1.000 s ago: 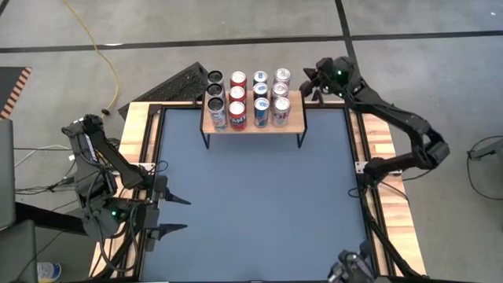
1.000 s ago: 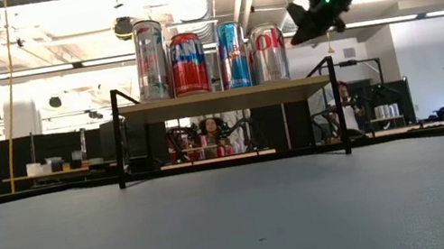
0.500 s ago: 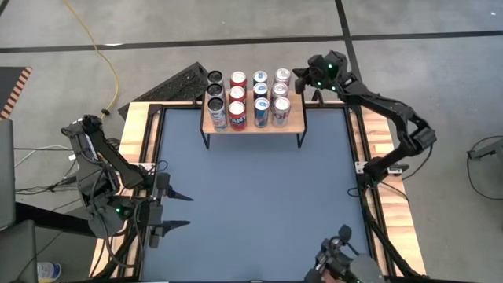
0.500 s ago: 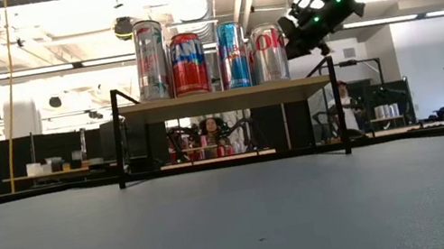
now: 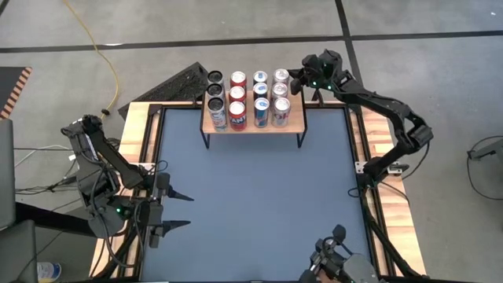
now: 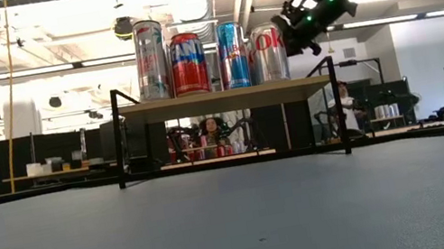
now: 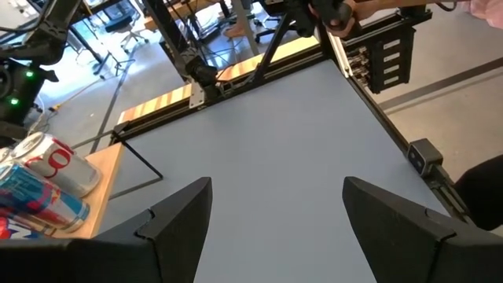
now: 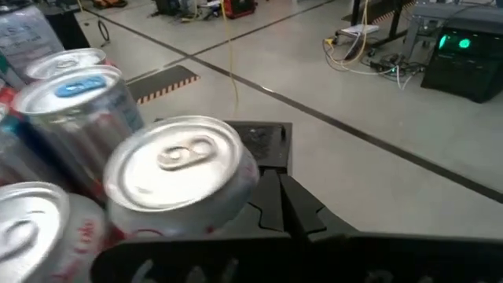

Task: Place canned beverage on shelf
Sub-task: Adjust the white soda can

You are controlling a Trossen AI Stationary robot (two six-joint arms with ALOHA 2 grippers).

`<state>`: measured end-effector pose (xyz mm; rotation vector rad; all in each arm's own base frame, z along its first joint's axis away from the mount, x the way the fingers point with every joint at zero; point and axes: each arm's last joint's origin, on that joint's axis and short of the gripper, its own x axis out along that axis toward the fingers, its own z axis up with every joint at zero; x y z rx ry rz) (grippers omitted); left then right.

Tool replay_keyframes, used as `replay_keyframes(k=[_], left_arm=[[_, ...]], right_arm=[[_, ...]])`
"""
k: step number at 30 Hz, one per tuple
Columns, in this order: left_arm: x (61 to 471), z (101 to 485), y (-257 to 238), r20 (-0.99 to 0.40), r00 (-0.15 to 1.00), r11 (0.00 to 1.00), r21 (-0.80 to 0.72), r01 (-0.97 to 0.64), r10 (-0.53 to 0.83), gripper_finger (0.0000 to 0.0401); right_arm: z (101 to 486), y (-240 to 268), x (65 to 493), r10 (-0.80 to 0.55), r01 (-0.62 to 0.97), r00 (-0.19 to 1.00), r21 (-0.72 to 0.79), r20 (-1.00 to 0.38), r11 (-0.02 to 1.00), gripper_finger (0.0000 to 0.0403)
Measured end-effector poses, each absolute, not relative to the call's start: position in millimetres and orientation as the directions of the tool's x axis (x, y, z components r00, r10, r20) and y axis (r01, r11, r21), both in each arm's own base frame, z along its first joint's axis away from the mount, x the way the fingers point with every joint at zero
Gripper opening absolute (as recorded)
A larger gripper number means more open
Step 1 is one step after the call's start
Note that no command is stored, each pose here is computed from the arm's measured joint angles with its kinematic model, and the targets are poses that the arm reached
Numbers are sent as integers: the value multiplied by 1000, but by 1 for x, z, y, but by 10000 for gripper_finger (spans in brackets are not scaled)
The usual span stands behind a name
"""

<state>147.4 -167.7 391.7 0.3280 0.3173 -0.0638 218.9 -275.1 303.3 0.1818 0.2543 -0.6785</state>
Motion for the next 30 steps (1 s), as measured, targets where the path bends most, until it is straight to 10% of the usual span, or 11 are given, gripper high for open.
replay_keyframes(k=[30], left_arm=[[147,392,-168,-315,949,940,320,116,-9,275]], right_arm=[[306,-255,225,-611,660,705,16,-361,751,0]])
